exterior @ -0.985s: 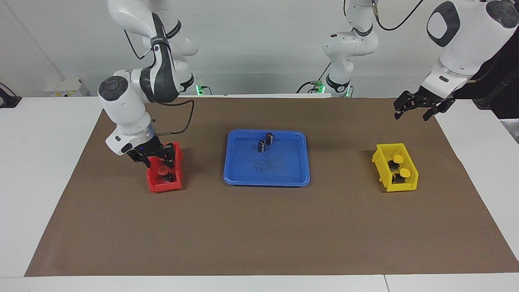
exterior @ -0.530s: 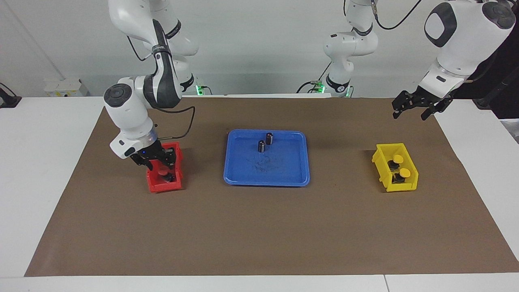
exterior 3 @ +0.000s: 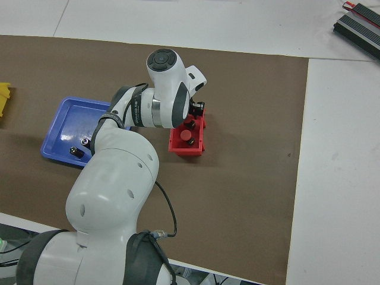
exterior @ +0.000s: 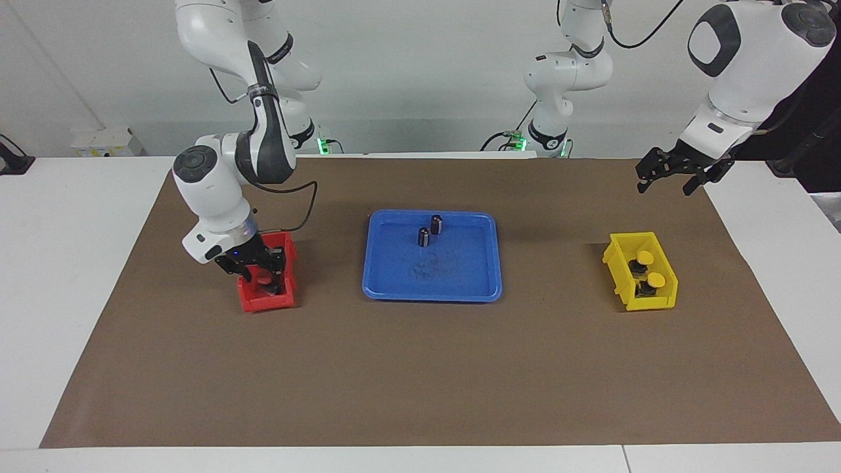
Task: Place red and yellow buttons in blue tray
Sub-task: 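Reach the right gripper into the red holder and grasp a red button, then carry the red button over the blue tray and release it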
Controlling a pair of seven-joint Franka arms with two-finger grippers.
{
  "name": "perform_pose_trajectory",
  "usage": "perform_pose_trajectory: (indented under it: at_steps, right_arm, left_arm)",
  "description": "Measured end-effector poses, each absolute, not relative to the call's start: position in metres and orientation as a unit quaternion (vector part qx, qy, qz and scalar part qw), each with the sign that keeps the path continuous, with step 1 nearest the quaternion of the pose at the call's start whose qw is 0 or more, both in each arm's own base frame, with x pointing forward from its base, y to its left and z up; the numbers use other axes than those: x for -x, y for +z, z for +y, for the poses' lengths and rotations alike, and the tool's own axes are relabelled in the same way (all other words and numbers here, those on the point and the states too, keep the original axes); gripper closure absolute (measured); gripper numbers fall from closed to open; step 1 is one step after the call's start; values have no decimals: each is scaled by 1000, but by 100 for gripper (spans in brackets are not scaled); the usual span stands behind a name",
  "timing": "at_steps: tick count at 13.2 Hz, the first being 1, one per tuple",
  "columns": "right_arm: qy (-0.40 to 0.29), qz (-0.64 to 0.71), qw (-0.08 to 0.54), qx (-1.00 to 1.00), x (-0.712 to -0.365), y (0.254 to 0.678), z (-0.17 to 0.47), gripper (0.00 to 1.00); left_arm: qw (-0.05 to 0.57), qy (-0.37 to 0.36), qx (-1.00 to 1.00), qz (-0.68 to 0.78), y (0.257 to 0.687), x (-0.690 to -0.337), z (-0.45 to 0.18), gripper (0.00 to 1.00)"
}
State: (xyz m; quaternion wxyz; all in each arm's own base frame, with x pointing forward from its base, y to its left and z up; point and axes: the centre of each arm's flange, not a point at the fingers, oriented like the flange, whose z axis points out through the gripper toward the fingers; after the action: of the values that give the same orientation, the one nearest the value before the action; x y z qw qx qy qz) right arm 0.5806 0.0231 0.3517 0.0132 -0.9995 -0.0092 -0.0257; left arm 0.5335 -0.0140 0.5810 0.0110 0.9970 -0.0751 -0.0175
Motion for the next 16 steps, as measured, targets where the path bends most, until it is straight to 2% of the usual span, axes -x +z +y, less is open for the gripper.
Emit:
perform_pose_trajectory:
  at_steps: [2,3,4,8,11,14,16]
  right_arm:
    - [-25,-10,13,1000,-580,351,23,40]
    - [-25,-10,13,1000,-580,351,23,47]
    - [-24,-11,13,1000,-580,350,23,59]
    - [-12,-12,13,1000,-584,362,23,59]
    - [6,-17,13,1000,-606,422,42,59]
    - [-4,27,20,999,-620,471,127,59]
    - [-14,71,32,997,-611,464,212,59]
  left_arm:
    - [11,-18,-997,-75,581,-533,-14,0]
    - [11,-18,-997,-75,581,-533,-14,0]
    - [11,-18,-997,-75,580,-533,-14,0]
    - [11,-17,-997,-75,581,-534,-14,0]
    - [11,-17,-997,-75,581,-534,-14,0]
    - [11,-17,-997,-75,581,-533,-14,0]
    - [11,-17,-997,-74,581,-533,-14,0]
